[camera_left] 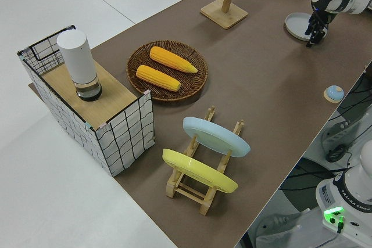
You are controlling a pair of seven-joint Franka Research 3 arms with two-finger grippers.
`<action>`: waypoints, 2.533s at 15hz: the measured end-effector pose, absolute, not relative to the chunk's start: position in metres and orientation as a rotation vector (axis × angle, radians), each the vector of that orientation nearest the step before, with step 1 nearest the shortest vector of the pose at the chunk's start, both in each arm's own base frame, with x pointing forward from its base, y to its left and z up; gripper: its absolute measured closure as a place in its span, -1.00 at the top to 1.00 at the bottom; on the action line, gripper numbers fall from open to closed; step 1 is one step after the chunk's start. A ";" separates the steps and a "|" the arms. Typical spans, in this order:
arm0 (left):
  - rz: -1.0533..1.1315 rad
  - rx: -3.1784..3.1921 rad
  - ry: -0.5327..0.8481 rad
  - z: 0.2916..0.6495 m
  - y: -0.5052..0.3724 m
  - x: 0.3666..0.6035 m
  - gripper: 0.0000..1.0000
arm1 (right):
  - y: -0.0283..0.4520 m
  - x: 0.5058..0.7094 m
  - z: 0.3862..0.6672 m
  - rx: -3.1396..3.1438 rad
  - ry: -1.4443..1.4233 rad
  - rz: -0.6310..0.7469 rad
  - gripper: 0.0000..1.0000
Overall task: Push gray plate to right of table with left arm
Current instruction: 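Keep pushing the gray plate with the left gripper toward the toaster oven, then lift the left gripper off the plate and withdraw it upward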
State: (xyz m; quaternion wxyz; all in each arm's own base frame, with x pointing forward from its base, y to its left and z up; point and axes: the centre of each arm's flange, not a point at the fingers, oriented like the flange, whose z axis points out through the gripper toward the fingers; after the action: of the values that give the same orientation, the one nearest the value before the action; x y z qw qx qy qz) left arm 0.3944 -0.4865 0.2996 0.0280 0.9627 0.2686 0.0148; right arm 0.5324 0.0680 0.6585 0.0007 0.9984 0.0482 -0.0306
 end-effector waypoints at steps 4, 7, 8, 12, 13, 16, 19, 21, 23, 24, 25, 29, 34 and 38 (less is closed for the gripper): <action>0.049 2.972 0.831 0.302 -0.487 0.396 0.74 | 0.068 0.532 0.659 3.135 0.151 -0.096 0.97; 0.047 2.984 0.841 0.305 -0.486 0.399 0.98 | 0.068 0.532 0.659 3.135 0.151 -0.096 0.97; 0.045 2.990 0.845 0.307 -0.485 0.401 0.98 | 0.068 0.532 0.659 3.135 0.151 -0.096 0.97; 0.044 3.001 0.863 0.317 -0.485 0.408 0.95 | 0.068 0.532 0.659 3.135 0.151 -0.096 0.97; 0.046 3.000 0.865 0.320 -0.486 0.410 0.96 | 0.068 0.532 0.659 3.135 0.151 -0.096 0.97; 0.046 3.025 0.825 0.327 -0.484 0.415 0.96 | 0.068 0.532 0.659 3.135 0.151 -0.096 0.97; 0.028 3.093 0.745 0.346 -0.473 0.434 0.96 | 0.068 0.532 0.659 3.135 0.151 -0.096 0.97; 0.008 3.137 0.694 0.369 -0.461 0.453 0.97 | 0.068 0.532 0.659 3.135 0.151 -0.096 0.97; -0.009 3.162 0.669 0.396 -0.437 0.482 0.97 | 0.068 0.532 0.659 3.135 0.151 -0.096 0.97; -0.024 3.177 0.650 0.411 -0.420 0.499 0.97 | 0.068 0.532 0.659 3.135 0.151 -0.096 0.97; -0.038 3.190 0.623 0.426 -0.401 0.515 0.97 | 0.068 0.532 0.659 3.135 0.151 -0.096 0.97; -0.073 3.204 0.490 0.486 -0.311 0.572 0.97 | 0.068 0.532 0.659 3.135 0.151 -0.096 0.97; -0.097 3.203 0.307 0.537 -0.186 0.607 0.97 | 0.068 0.532 0.659 3.135 0.151 -0.096 0.97; -0.100 3.186 0.250 0.567 -0.123 0.606 0.98 | 0.068 0.532 0.659 3.135 0.151 -0.096 0.97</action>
State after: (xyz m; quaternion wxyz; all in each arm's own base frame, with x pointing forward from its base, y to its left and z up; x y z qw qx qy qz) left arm 0.6062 -0.1229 0.5667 -0.0280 0.9960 0.0782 -0.0313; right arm 0.5324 0.0680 0.6585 0.0007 0.9984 0.0482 -0.0306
